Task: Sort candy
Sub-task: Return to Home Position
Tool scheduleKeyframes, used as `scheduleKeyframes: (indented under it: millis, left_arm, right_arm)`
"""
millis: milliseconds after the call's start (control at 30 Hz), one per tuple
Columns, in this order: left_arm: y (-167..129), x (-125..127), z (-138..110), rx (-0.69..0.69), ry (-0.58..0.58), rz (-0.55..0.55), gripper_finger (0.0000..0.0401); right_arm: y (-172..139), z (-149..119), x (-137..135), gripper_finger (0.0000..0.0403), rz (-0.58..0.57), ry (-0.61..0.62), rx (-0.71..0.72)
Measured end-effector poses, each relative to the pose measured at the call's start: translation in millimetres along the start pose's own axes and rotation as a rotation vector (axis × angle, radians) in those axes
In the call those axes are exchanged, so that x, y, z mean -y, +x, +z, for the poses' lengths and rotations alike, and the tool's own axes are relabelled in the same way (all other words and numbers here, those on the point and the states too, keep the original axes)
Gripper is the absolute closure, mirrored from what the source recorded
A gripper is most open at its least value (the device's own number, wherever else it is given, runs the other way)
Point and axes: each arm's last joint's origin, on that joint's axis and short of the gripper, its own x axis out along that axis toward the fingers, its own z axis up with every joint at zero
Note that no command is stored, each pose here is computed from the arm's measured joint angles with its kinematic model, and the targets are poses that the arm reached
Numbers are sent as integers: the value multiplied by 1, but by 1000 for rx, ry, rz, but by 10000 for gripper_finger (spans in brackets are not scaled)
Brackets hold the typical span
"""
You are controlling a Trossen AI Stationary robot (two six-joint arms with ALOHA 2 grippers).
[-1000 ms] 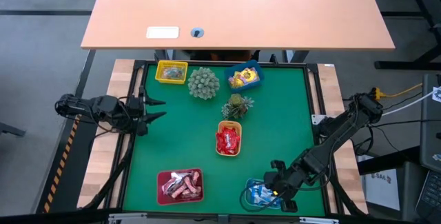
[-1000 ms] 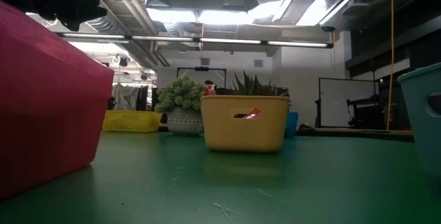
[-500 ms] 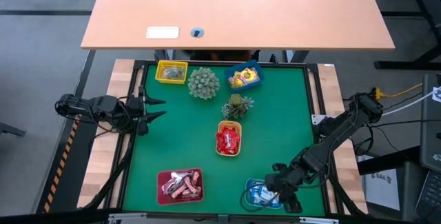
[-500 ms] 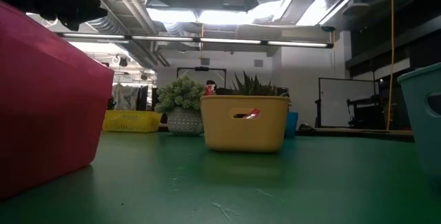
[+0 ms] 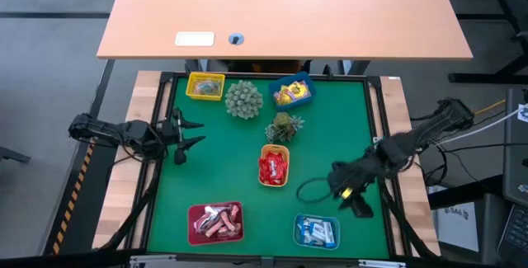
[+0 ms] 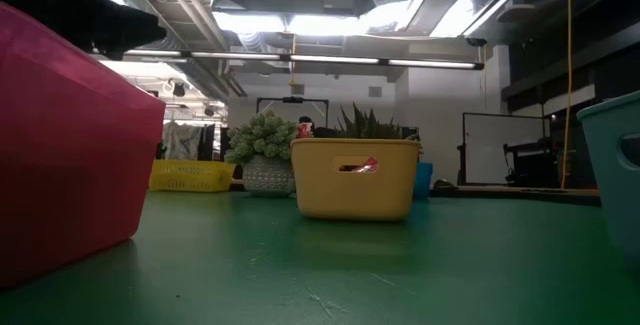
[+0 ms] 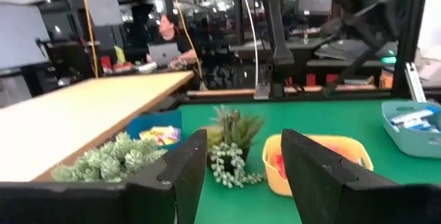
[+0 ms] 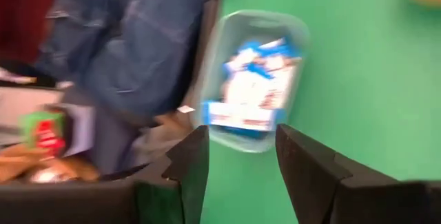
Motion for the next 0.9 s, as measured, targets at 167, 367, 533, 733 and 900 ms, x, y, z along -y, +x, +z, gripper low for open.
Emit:
scheduleKeyframes:
  millis: [167,367,533,733,900]
  left_arm:
    - [4,1,-13,2,29,25,226]
    - [7,-3,-27,-21,29,88,226]
    - [8,-8,-28,-25,32,138,226]
    - [9,-10,-28,-27,33,141,226]
    - [9,-11,-28,-29,28,151,226]
  right_arm:
    - [-48,-17,12,236,-186,-97,141]
    - [-96,-44,15,237,-307,-233,311]
    - [-117,-73,24,237,-391,-339,461]
    - [-110,-108,48,237,-422,-373,690]
    - [-90,-126,65,237,-399,-451,863]
